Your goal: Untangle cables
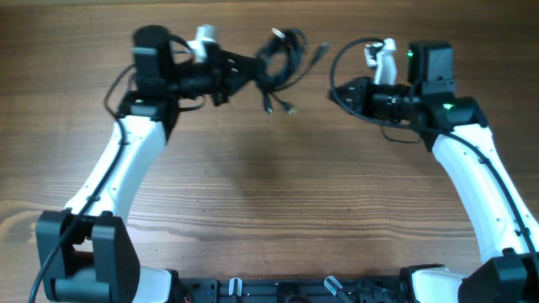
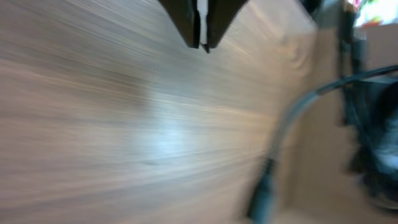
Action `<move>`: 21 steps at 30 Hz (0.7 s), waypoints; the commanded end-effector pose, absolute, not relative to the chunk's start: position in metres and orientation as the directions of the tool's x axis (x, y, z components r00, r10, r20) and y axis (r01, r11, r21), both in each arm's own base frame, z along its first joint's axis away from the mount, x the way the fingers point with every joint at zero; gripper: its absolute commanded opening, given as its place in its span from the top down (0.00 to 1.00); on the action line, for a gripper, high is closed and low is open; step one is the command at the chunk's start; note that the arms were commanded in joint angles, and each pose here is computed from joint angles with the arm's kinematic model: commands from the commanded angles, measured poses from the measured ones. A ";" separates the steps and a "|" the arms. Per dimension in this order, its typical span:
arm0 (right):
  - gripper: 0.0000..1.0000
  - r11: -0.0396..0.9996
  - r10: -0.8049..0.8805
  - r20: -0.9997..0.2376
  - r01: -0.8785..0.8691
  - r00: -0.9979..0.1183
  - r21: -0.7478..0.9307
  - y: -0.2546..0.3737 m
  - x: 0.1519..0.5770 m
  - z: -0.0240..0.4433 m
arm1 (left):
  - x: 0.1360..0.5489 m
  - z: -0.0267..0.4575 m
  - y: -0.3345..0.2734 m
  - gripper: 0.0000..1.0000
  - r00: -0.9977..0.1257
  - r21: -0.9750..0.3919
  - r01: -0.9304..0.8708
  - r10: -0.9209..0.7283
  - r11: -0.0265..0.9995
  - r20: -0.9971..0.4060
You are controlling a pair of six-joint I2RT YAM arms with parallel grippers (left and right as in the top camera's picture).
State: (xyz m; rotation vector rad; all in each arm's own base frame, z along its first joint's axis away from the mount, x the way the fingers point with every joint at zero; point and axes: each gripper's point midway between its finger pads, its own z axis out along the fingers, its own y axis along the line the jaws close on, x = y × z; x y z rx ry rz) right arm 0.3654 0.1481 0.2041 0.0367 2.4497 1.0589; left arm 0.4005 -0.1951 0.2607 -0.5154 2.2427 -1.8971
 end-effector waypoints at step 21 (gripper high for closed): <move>0.44 0.585 -0.058 -0.715 -0.604 -0.697 0.541 0.169 0.350 0.247 | 0.412 0.178 -0.199 0.96 -0.679 -0.292 0.430 0.092 0.854 -0.729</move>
